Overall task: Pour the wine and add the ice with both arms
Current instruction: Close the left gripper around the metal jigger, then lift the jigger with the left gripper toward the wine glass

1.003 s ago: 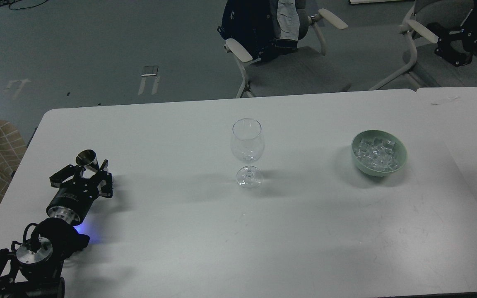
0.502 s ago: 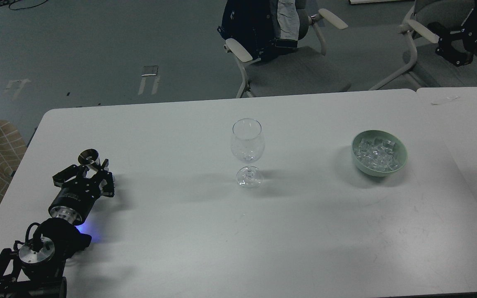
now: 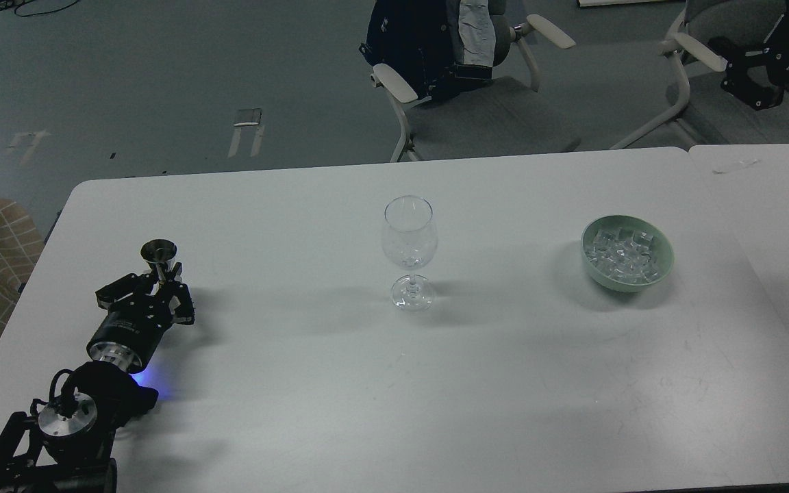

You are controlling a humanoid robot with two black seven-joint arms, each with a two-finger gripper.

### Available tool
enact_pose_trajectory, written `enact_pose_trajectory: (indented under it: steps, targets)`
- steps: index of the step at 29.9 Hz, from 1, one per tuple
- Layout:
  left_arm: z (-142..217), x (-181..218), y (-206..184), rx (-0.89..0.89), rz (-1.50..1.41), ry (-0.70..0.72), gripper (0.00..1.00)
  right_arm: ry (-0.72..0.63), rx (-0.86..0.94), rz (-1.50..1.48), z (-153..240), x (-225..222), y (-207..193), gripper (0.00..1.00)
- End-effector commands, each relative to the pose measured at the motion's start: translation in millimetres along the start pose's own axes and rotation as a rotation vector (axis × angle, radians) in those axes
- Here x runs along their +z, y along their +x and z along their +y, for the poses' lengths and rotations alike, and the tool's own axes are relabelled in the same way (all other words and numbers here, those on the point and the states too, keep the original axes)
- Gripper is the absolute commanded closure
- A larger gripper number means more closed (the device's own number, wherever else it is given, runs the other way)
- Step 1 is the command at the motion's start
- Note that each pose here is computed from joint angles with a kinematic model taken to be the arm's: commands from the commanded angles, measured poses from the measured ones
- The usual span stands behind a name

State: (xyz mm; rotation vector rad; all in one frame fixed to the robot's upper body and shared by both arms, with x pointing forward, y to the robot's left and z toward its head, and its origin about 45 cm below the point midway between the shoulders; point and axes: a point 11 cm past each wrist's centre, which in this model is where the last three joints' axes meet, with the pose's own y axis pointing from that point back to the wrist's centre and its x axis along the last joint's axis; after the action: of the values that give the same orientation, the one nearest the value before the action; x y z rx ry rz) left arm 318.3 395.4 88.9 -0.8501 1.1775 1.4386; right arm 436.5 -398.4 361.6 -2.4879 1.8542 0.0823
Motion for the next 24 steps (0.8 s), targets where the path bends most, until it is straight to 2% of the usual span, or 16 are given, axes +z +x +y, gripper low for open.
enact_pose_trajectory:
  steps: [1, 8, 24]
  targets:
    - [0.1, 1.2, -0.3, -0.002, 0.005, -0.006, 1.0, 0.0, 0.0, 0.0, 0.0, 0.0, 0.0, 0.0]
    - [-3.7, -3.7, -4.1, -0.016, 0.026, -0.014, 1.0, 0.0, 0.0, 0.0, 0.0, 0.0, 0.0, 0.0]
    - [-26.4, -16.4, -62.2, -0.071, 0.028, 0.036, 1.0, -0.003, 0.0, -0.002, 0.1, 1.7, -0.2, 0.0]
